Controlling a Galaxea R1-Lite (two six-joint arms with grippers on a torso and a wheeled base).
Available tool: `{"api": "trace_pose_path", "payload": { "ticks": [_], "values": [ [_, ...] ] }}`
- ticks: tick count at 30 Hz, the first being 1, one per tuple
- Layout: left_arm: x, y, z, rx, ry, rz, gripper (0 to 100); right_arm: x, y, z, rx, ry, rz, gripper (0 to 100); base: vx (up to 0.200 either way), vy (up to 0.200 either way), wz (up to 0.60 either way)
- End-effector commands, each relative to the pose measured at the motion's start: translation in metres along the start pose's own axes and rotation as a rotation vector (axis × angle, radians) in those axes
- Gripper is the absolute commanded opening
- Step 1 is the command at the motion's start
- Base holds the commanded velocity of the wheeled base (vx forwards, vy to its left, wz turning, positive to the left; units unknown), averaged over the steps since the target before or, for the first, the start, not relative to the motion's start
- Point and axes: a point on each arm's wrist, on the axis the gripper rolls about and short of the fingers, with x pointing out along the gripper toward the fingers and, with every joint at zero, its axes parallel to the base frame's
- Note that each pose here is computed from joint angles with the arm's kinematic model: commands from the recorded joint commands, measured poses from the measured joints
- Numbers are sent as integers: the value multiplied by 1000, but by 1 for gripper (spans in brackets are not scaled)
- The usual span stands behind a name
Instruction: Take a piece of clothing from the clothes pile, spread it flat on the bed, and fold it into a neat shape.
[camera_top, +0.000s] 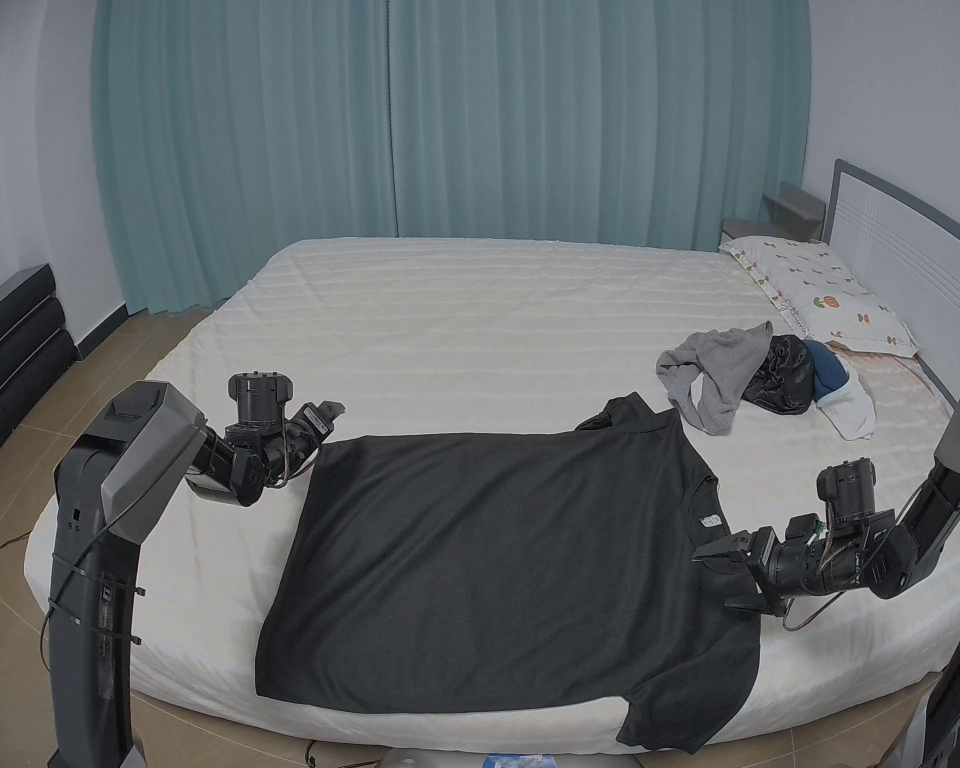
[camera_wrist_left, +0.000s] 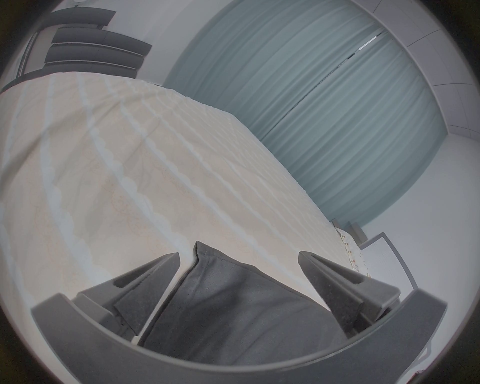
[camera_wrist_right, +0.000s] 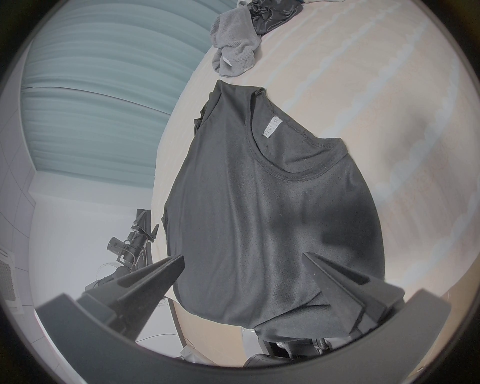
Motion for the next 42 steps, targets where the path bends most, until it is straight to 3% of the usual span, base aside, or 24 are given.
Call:
{"api": "trace_pose_path", "payload": {
  "ticks": [1, 12, 13, 30, 42],
  "values": [
    [13, 10, -8, -1, 5, 9, 100, 3, -3, 0, 5, 6, -8, 100, 0, 0, 0],
    [28, 17, -15, -7, 35, 13, 100, 6, -4, 1, -5, -11, 3, 100, 0, 0, 0],
    [29, 18, -15, -7, 38, 16, 0, 6, -4, 1, -5, -11, 3, 100, 0, 0, 0],
    [32, 17, 1, -18, -21, 15, 0, -3, -9, 16, 18, -73, 11, 100, 0, 0, 0],
    [50, 24, 16, -29, -171, 52, 0, -9, -18, 36, 56, -142, 7, 100, 0, 0, 0]
  ]
}}
